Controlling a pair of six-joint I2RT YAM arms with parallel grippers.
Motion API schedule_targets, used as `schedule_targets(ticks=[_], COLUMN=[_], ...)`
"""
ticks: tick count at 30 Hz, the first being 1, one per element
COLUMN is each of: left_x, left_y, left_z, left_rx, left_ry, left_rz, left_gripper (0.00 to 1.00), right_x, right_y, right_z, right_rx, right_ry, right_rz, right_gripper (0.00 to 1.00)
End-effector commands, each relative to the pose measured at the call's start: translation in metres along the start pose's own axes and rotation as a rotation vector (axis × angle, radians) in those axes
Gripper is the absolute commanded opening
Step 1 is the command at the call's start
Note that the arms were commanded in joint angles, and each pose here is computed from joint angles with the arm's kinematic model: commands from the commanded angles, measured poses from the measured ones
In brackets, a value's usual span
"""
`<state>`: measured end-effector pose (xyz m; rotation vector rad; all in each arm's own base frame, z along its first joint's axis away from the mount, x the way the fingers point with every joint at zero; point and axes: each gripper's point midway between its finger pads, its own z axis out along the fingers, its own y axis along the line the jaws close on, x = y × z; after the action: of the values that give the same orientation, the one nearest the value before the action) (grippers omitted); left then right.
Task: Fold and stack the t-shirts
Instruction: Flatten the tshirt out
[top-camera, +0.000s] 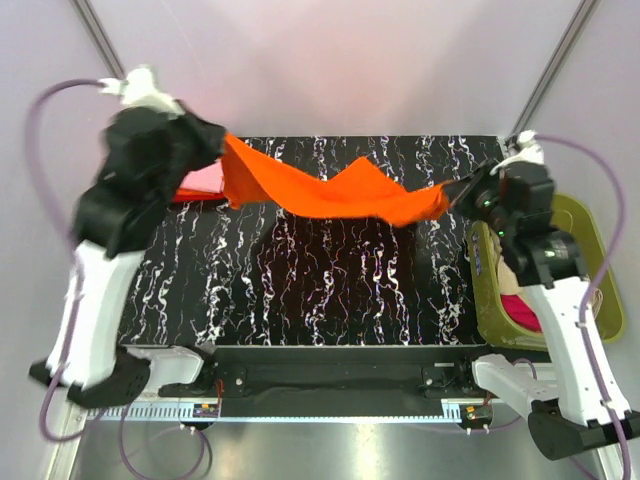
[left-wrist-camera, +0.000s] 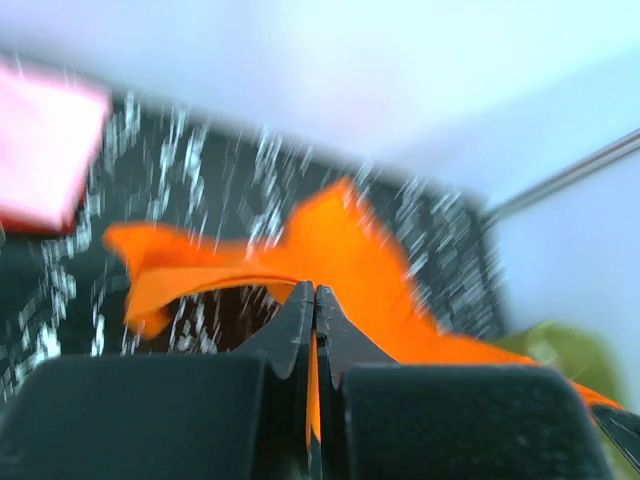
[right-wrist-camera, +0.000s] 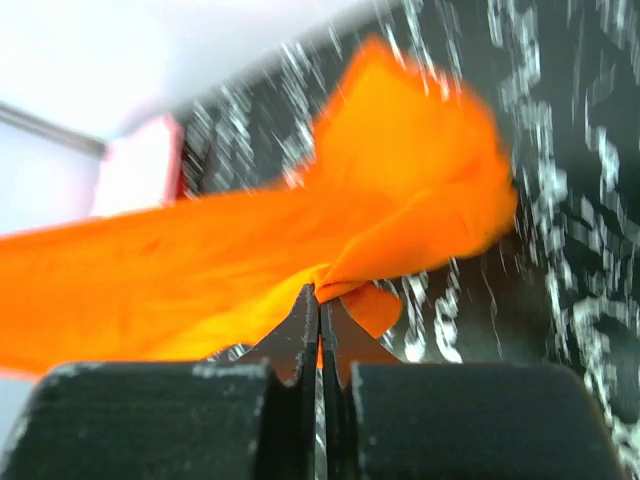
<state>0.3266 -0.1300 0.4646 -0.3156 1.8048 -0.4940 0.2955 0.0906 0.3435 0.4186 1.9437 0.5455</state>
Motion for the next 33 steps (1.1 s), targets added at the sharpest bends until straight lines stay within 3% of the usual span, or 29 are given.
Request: schedule_targets(ticks=[1,4,9,13,17,19,26,28,29,30,32,33], left_x=[-0.034,-0.055,-0.085,-0.085,-0.066,-0.054,-0.04,-0.066,-0.062,-0.091,-0.106,-0.129], left_y=[0.014,0.015,0.024,0.019,0.012,0.012,0.004,0.002,0.006,-0.006,-0.006,-0.02], left_z=[-0.065,-0.118,-0.208,-0.221,-0.169,-0.137,0.016,0.037,0.071,0.066,0.094,0.082], left_rx=[-0.014,0.054,0.165,0.219,0.164,0.12,0.01,0.015,-0.005,0.044,0.101,0.173], left_ry=[-0.101,-0.192,-0.359,-0.361,-0.259,-0.208,-0.111,-0.163,-0.133,-0.193,-0.183,-0.231], left_rz=[0.01,-0.041,-0.149,-0.155,-0.092,-0.045,0.026,0.013,0.0,-0.025,-0.077,-0.087], left_gripper=[0.0,0.0,0.0,0.0,0.0,0.0,0.0,0.0,0.0,0.0,0.0,0.0], right_x=[-0.049,-0.076,-0.081,-0.085,-0.091,-0.093,-0.144,-0.173,-0.189,-0.21,-0.224,-0.249], right_y=[0.018,0.042,0.051,0.061,0.067,0.061,0.069,0.082,0.077,0.083,0.067,0.077], right_z=[-0.044,-0.099,-0.162,-0.183,-0.141,-0.098,0.019,0.046,0.053,0.065,0.073,0.071], right_rx=[-0.025,-0.122,-0.199,-0.263,-0.237,-0.159,-0.04,-0.057,-0.045,-0.059,-0.015,-0.051], right_ry=[-0.149,-0.242,-0.297,-0.322,-0.284,-0.249,-0.295,-0.319,-0.336,-0.363,-0.336,-0.391], right_rz=[-0.034,-0.02,0.055,0.104,0.063,0.025,-0.036,-0.055,-0.052,-0.056,-0.074,-0.085], right_gripper=[0.0,0.0,0.0,0.0,0.0,0.0,0.0,0.0,0.0,0.0,0.0,0.0])
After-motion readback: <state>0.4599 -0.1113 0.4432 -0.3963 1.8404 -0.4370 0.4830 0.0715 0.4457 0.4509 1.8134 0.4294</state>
